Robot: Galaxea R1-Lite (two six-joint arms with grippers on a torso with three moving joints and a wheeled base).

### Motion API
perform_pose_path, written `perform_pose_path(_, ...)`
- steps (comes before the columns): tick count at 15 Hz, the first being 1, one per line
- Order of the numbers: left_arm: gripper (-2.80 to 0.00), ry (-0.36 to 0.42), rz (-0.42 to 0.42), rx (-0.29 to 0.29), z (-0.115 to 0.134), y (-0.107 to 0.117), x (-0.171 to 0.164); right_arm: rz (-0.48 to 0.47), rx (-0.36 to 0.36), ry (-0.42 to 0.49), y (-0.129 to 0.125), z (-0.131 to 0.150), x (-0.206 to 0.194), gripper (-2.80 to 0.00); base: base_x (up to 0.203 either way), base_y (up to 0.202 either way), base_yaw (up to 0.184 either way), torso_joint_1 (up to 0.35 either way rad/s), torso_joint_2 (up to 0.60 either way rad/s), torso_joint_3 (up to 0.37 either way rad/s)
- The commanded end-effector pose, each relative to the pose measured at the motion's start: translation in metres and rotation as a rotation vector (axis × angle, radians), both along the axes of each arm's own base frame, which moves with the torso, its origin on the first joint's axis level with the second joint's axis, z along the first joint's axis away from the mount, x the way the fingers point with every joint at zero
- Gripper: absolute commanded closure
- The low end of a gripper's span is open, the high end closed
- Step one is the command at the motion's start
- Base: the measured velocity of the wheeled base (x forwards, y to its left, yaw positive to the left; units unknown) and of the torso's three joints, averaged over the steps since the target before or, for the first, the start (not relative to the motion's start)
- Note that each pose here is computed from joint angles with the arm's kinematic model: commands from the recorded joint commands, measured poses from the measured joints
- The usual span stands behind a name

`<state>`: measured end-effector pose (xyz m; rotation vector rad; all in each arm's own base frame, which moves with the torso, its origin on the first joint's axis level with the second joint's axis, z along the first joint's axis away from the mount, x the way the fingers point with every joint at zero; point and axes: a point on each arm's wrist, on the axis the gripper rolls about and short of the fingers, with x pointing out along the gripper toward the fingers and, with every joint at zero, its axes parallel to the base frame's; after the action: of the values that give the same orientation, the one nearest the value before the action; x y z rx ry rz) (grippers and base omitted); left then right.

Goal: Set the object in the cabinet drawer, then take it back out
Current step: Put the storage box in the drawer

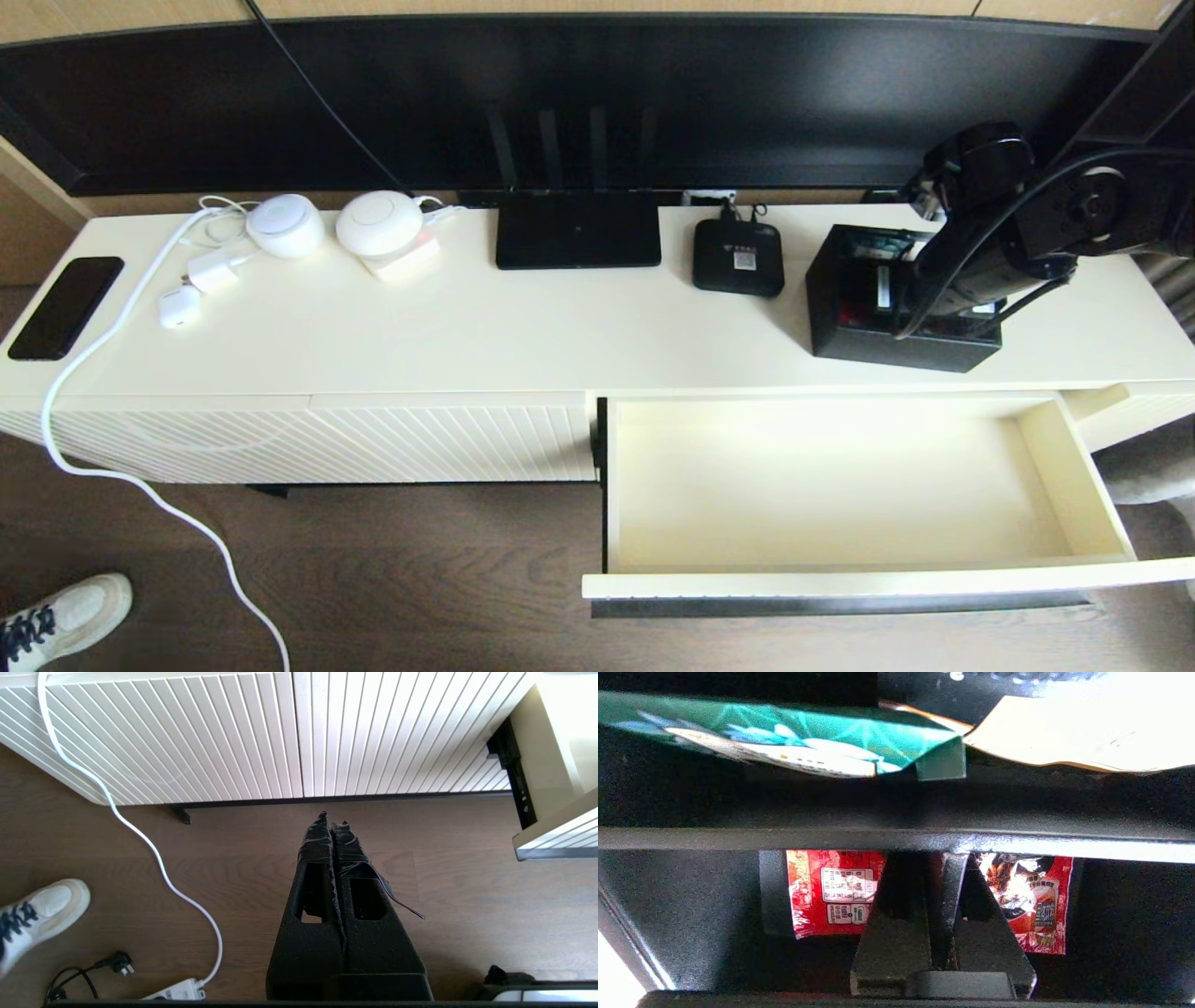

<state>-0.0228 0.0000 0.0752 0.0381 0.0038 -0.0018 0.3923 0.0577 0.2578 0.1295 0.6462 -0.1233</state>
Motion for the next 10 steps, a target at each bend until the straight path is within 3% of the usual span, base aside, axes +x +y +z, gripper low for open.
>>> perform_pose_path(1, 0.0, 0.002, 0.0, 0.0, 0.0, 0.0, 0.0, 0.001, 0.0, -0.001, 0.0, 0.005, -0.007, 0.0, 0.0, 0.0, 0.0, 0.0, 0.0, 0.0)
perform_pose_path(10, 0.0, 0.001, 0.0, 0.0, 0.0, 0.0, 0.0, 0.057, -0.022, -0.056, -0.004, 0.045, -0.092, 0.0, 0.0, 0.0, 0.0, 0.0, 0.0, 0.0)
